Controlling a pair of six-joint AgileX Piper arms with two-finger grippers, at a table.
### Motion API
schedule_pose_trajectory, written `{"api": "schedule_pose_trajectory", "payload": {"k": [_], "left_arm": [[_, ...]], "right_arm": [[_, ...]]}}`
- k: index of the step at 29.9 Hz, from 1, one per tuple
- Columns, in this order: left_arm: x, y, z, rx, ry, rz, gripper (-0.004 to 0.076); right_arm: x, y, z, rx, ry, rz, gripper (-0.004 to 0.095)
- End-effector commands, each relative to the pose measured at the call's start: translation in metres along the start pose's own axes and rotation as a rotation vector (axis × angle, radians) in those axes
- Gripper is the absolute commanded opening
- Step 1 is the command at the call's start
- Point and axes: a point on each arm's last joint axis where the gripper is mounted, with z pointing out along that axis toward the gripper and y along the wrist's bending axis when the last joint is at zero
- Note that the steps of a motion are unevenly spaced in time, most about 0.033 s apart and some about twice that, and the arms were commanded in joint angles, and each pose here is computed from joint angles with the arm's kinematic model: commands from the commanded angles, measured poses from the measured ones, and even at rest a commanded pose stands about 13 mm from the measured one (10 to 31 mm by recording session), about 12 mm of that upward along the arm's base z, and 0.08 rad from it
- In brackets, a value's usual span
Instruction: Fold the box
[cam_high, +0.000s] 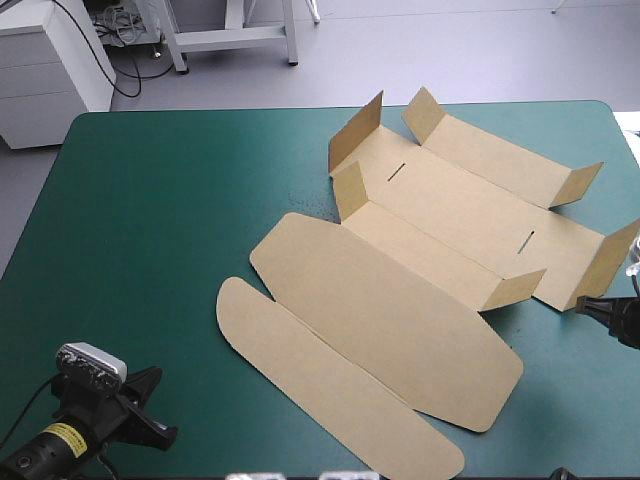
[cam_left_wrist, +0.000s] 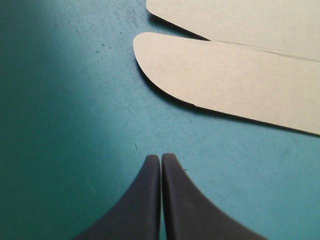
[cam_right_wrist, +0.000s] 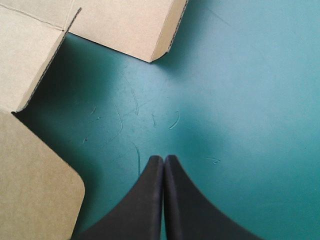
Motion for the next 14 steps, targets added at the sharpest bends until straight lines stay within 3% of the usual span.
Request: {"api": "schedule_pose_trajectory", "payload": {"k": [1, 14], "left_arm": [[-0.0145, -0.0011, -0.0052, 0.012, -0.093, -0.005, -0.0008], [-0.0141, -0.0011, -0.0049, 0.012, -0.091, -0.005, -0.0008]], "right_arm": [[-0.0060, 0.0012, -0.0097, 0.001, -0.062, 0.002, -0.0018], [-0.0065, 0.0020, -0.0097, -0.011, -0.066, 0.091, -0.0018]]}}
